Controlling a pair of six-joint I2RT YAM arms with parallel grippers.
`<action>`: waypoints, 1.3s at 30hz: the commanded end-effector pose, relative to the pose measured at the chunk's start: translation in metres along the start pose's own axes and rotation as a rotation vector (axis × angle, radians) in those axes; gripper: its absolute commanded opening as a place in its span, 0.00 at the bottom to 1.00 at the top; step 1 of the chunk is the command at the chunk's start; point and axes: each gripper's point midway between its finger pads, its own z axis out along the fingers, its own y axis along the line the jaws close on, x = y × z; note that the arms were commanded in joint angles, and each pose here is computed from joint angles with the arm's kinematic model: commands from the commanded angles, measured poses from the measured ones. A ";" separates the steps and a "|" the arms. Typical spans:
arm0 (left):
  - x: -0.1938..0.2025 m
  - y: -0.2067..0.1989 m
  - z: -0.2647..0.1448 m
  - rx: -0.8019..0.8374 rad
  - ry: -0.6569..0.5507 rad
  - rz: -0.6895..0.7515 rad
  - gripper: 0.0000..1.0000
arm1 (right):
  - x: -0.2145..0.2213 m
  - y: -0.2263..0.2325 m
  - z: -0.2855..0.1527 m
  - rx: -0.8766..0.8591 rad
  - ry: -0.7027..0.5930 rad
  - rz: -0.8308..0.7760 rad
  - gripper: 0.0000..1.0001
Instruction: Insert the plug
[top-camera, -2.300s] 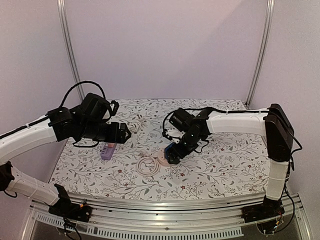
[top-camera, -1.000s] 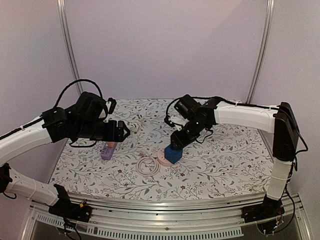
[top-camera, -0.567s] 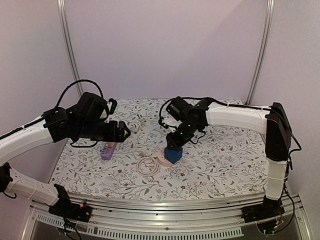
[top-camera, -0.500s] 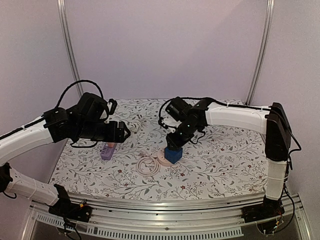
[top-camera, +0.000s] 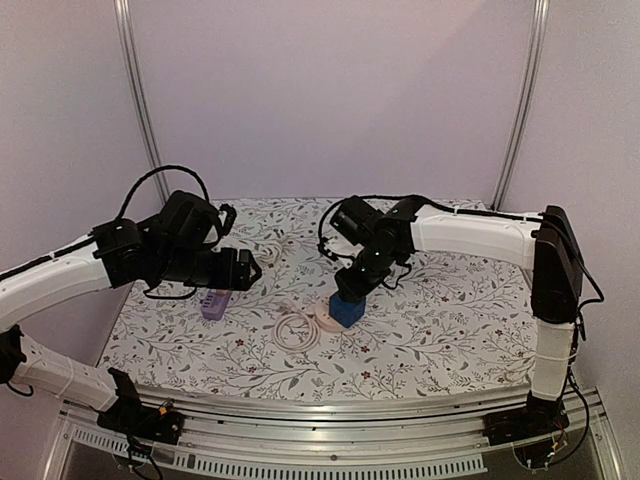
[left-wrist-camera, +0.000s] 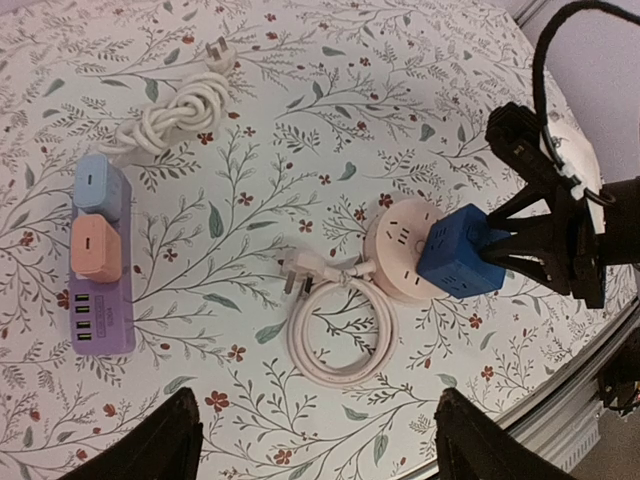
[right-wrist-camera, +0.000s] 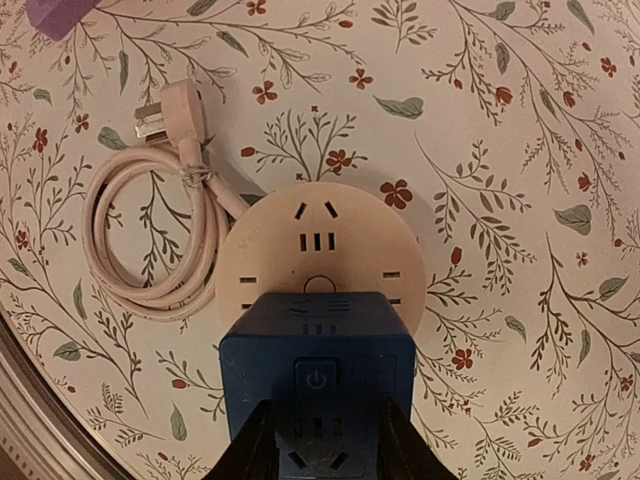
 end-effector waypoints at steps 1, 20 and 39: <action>0.006 -0.006 0.011 0.002 0.024 0.021 0.80 | 0.059 -0.004 0.026 0.050 0.216 -0.026 0.32; 0.006 -0.010 0.027 -0.007 0.065 0.078 0.80 | 0.145 0.012 0.064 0.028 0.410 -0.012 0.27; -0.006 -0.006 0.007 -0.004 0.033 0.087 0.81 | 0.011 0.025 -0.002 0.044 0.095 0.019 0.34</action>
